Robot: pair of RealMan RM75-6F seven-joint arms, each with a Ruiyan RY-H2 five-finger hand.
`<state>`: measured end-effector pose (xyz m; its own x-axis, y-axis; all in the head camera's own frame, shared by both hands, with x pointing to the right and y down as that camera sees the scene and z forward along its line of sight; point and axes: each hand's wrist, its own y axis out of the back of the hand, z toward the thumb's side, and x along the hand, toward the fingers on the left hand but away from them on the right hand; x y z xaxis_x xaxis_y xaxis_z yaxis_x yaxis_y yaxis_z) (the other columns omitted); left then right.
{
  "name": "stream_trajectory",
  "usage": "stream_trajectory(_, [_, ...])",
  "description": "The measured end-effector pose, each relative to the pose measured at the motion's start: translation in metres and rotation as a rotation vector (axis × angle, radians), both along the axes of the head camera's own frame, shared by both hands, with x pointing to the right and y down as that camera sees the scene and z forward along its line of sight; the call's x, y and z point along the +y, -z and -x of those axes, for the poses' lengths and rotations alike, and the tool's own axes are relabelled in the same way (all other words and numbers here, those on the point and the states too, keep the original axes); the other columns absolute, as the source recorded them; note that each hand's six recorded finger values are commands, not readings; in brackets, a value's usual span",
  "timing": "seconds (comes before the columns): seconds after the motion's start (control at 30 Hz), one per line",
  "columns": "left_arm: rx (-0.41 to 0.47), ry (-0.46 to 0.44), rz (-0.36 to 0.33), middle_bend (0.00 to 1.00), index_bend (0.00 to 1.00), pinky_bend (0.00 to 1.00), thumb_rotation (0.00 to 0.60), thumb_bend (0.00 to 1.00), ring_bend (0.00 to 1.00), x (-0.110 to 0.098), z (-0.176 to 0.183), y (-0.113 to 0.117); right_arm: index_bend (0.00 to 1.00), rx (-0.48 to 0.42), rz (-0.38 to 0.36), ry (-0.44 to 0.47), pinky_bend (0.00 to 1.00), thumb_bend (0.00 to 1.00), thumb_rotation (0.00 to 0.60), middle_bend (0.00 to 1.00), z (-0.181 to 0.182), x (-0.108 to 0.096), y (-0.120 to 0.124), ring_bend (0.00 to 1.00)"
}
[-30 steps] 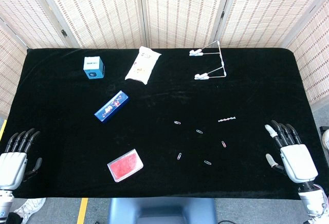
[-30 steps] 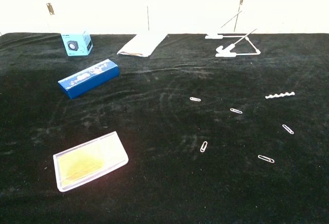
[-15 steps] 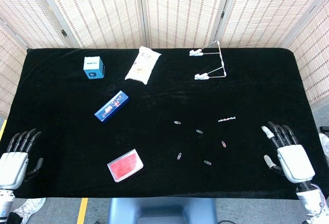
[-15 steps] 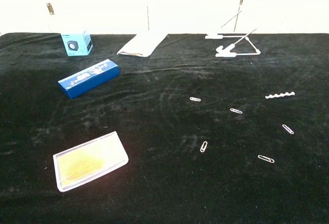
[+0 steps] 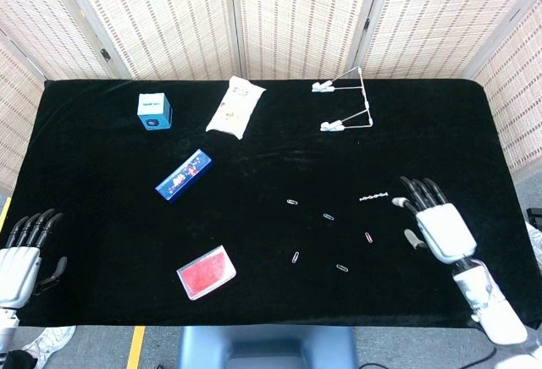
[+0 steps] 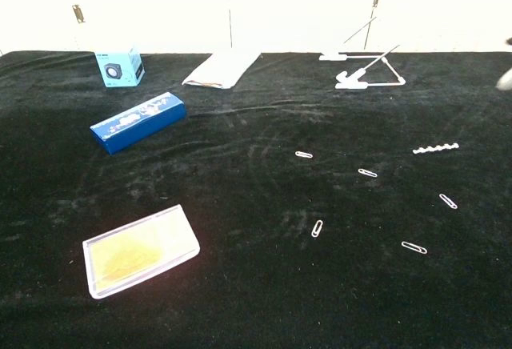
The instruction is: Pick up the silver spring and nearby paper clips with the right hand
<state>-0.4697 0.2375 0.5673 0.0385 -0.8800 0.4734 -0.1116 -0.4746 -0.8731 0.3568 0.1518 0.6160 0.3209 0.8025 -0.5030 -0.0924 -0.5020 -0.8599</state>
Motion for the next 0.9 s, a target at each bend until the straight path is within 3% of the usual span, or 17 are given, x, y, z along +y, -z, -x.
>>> stream_trajectory(0.17, [0.016,0.017,-0.001,0.06,0.0,0.0,0.6,0.51,0.06,-0.001,0.006,0.004,0.28,0.018,0.01,0.005,0.0,0.36,0.6,0.0,0.017,-0.022,-0.025,0.0])
stream_trajectory(0.3, [0.026,0.038,-0.003,0.06,0.0,0.0,0.6,0.51,0.06,-0.001,0.012,0.007,0.39,0.022,0.023,-0.012,0.0,0.36,0.6,0.0,0.025,-0.029,-0.048,0.0])
stream_trajectory(0.43, [0.033,0.057,-0.016,0.06,0.0,0.0,0.6,0.51,0.06,0.0,0.018,0.013,0.44,0.025,0.03,-0.018,0.0,0.36,0.6,0.0,0.031,-0.033,-0.068,0.0])
stream_trajectory(0.6, [0.038,0.074,-0.017,0.06,0.0,0.0,0.6,0.51,0.06,0.001,0.023,0.017,0.44,0.034,0.039,-0.014,0.0,0.36,0.6,0.0,0.044,-0.035,-0.091,0.0])
stream_trajectory(0.9, [0.054,0.072,-0.021,0.06,0.01,0.0,0.6,0.51,0.06,0.002,0.023,0.021,0.44,0.053,0.023,-0.037,0.0,0.36,0.6,0.0,0.052,-0.039,-0.108,0.0])
